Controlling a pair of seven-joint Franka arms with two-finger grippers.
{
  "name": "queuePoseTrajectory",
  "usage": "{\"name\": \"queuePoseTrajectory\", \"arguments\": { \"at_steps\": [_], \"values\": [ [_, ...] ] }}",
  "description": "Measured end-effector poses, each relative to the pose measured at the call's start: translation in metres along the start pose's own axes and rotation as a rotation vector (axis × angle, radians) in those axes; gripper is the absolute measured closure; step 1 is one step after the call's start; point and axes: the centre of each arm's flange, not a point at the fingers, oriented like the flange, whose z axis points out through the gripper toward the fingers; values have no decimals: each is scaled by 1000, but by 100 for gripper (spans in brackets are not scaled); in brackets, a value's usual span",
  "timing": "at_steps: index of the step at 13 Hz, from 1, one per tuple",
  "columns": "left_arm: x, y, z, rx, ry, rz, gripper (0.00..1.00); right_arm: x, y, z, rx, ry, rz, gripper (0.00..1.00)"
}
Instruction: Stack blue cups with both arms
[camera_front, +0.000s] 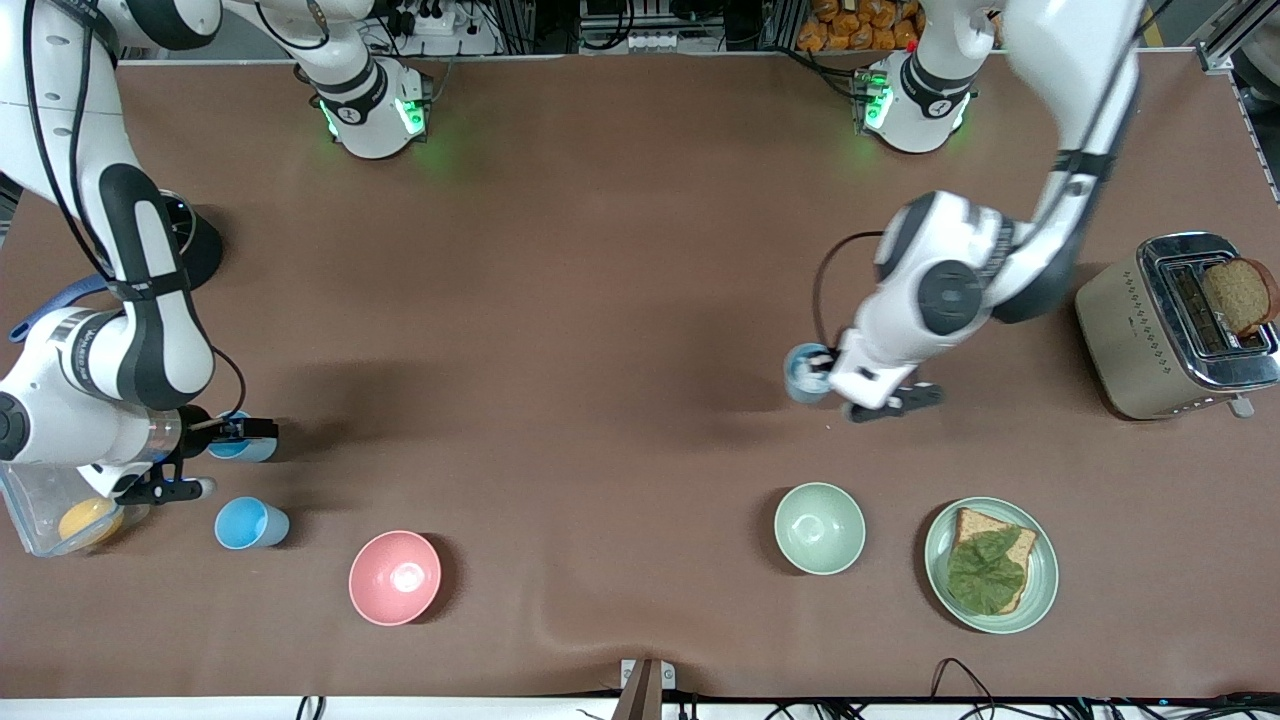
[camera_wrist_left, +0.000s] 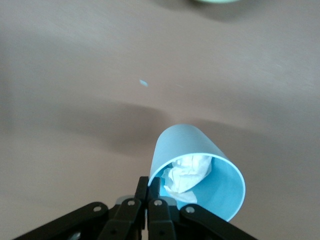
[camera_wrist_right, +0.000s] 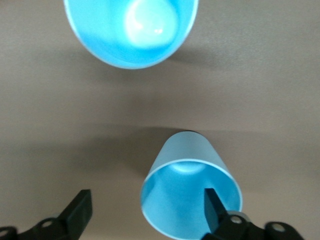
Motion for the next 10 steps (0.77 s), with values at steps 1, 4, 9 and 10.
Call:
{"name": "queuePoseTrajectory", "arguments": {
  "at_steps": [1, 4, 9, 10],
  "values": [
    [-8, 22, 4, -4, -1, -11, 97, 0, 3, 2, 0, 1, -1, 6],
    [-32, 62, 11, -7, -1, -6, 97, 0, 5, 7, 1, -2, -15, 37],
    [-51, 81, 16, -4, -6, 31, 97, 0, 4, 8, 3, -4, -35, 90],
    [-56, 86, 17, -3, -10, 37, 97, 0, 2, 6, 4, -9, -37, 97]
  ]
}}
